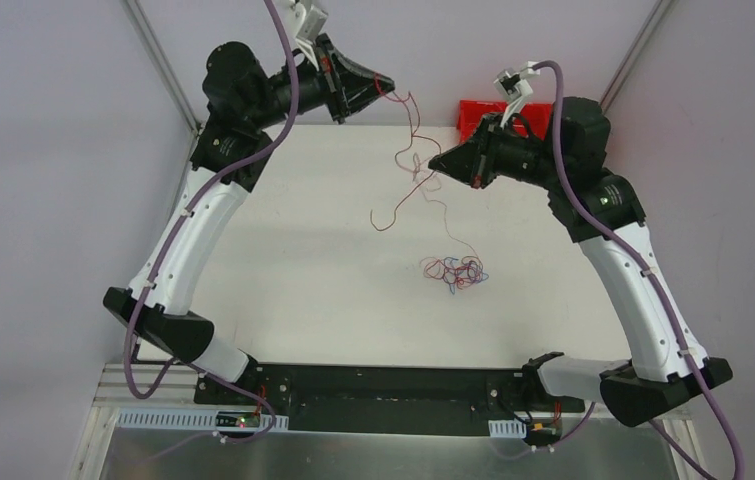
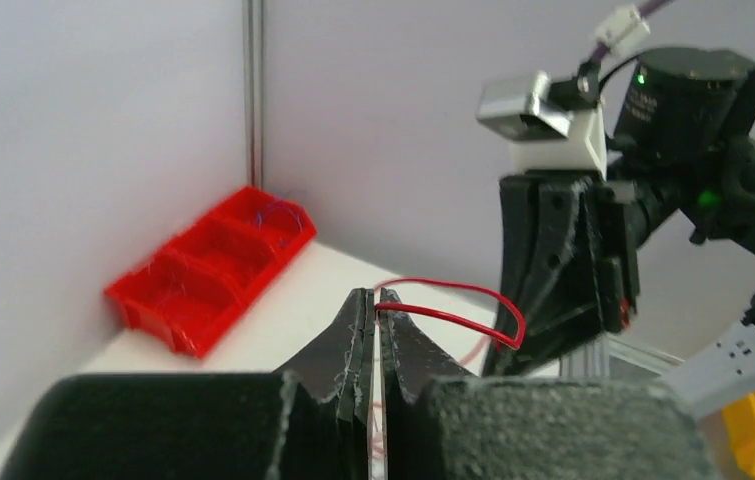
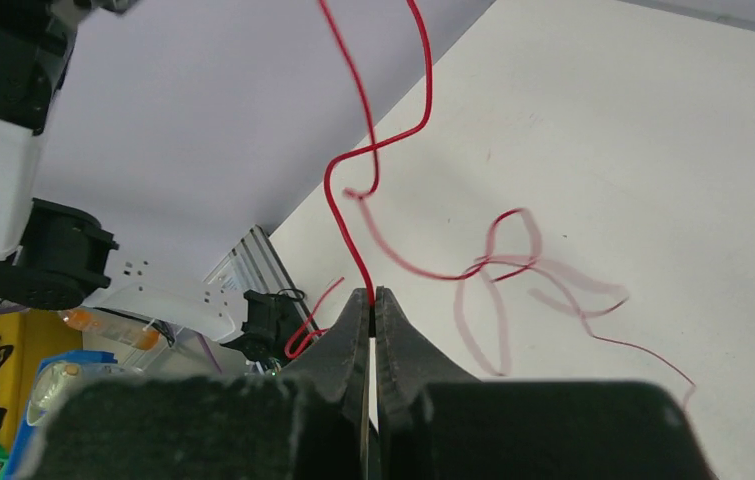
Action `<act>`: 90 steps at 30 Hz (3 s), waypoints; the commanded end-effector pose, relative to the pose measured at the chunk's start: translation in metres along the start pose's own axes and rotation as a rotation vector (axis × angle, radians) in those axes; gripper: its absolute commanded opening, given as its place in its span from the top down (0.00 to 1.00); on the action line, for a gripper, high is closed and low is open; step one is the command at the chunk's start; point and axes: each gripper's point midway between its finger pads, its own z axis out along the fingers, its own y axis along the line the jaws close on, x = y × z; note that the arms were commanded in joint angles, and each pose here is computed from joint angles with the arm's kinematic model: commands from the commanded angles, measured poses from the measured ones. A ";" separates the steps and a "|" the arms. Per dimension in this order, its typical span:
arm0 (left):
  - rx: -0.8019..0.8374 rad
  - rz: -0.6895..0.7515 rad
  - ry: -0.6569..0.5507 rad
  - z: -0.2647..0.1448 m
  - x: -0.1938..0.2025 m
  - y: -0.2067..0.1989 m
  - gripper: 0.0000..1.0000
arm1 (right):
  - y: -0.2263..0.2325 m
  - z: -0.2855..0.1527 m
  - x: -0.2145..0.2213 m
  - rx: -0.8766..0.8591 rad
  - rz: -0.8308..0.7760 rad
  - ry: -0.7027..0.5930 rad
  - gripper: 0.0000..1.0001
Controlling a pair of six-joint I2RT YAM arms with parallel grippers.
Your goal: Untangle the cables
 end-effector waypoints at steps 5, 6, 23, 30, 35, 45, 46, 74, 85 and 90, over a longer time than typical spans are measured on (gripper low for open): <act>-0.048 -0.354 0.181 -0.035 0.083 -0.009 1.00 | -0.005 0.018 -0.003 -0.055 -0.166 -0.044 0.84; -0.038 -0.379 0.184 -0.035 0.086 -0.011 1.00 | -0.004 0.020 -0.001 -0.067 -0.198 -0.043 0.68; -0.031 -0.505 0.127 -0.031 0.067 -0.019 1.00 | 0.008 0.062 0.017 -0.068 -0.312 -0.033 0.14; -0.023 -0.563 0.108 -0.025 0.063 -0.016 1.00 | 0.013 0.078 0.020 -0.093 -0.336 -0.044 0.06; -0.063 -0.636 0.072 -0.019 0.060 -0.005 1.00 | 0.000 0.088 0.012 -0.030 -0.335 -0.097 0.39; -0.216 -0.678 0.045 -0.038 0.073 0.046 0.73 | 0.011 0.075 -0.006 -0.028 -0.332 -0.168 1.00; -0.247 -0.647 0.043 -0.047 0.077 0.058 0.55 | 0.014 0.070 -0.013 -0.026 -0.332 -0.182 1.00; -0.113 -0.145 0.385 -0.081 0.294 -0.007 0.30 | -0.034 0.048 -0.080 0.288 -0.146 -0.376 1.00; -0.168 -0.049 0.228 -0.003 0.258 0.041 0.25 | -0.036 0.046 -0.080 0.312 -0.028 -0.396 1.00; -0.169 -0.032 0.192 0.017 0.249 0.052 0.27 | -0.028 0.046 -0.078 0.277 0.008 -0.385 1.00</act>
